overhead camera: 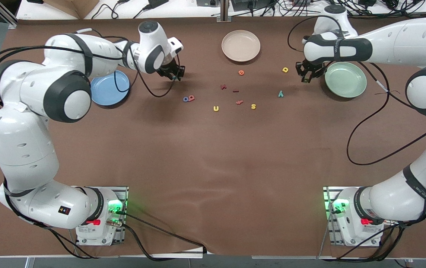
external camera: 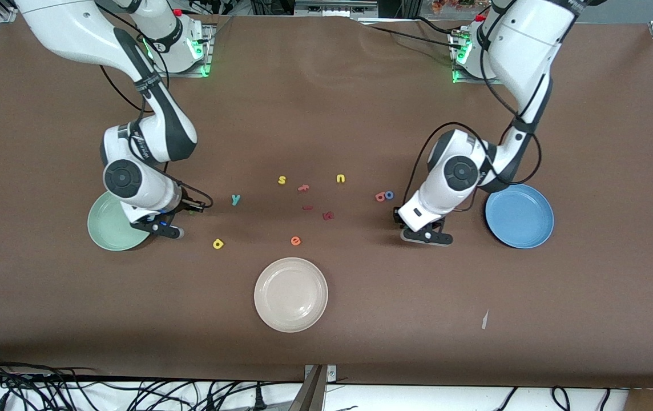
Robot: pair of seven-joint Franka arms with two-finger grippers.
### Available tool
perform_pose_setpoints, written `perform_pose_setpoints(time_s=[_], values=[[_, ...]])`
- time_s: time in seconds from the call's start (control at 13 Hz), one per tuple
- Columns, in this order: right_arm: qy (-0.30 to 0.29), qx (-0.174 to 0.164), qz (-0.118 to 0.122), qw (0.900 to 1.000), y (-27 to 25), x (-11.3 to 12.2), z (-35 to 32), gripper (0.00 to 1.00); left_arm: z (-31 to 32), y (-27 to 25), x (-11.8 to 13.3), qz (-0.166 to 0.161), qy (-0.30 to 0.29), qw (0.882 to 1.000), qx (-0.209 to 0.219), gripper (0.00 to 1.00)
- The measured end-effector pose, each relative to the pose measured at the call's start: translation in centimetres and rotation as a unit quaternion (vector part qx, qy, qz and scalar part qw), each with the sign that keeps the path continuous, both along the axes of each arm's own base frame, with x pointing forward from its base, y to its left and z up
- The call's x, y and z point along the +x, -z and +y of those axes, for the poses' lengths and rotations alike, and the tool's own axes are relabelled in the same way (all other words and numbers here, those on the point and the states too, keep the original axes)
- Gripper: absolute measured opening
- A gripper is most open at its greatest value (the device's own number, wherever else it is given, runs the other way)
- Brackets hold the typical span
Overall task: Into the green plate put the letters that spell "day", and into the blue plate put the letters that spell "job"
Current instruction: 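Carry the green b to the green plate while the left gripper carries cyan piece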
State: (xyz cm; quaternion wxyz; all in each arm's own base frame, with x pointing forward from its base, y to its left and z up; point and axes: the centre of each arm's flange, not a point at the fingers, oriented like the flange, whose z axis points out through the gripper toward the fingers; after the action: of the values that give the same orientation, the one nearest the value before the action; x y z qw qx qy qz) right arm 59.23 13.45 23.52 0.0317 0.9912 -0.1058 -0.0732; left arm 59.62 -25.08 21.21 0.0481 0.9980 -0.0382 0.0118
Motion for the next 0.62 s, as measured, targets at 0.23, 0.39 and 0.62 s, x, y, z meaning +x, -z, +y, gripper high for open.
perform_pose_setpoints(time_s=[0.23,0.39,0.62], values=[[-0.047,-0.005,0.005,0.999,-0.7,0.7,-4.1,0.28,5.9,-4.5,1.4,0.024,0.0,1.0,0.014,0.4],[-0.075,-0.008,0.009,0.997,-0.7,1.1,-7.4,0.28,9.8,-6.8,1.6,0.036,0.013,0.999,0.019,0.4],[-0.106,-0.006,0.014,0.994,-0.1,1.4,-12.8,0.28,15.8,-7.1,-0.1,0.054,0.045,0.997,0.024,0.4]])
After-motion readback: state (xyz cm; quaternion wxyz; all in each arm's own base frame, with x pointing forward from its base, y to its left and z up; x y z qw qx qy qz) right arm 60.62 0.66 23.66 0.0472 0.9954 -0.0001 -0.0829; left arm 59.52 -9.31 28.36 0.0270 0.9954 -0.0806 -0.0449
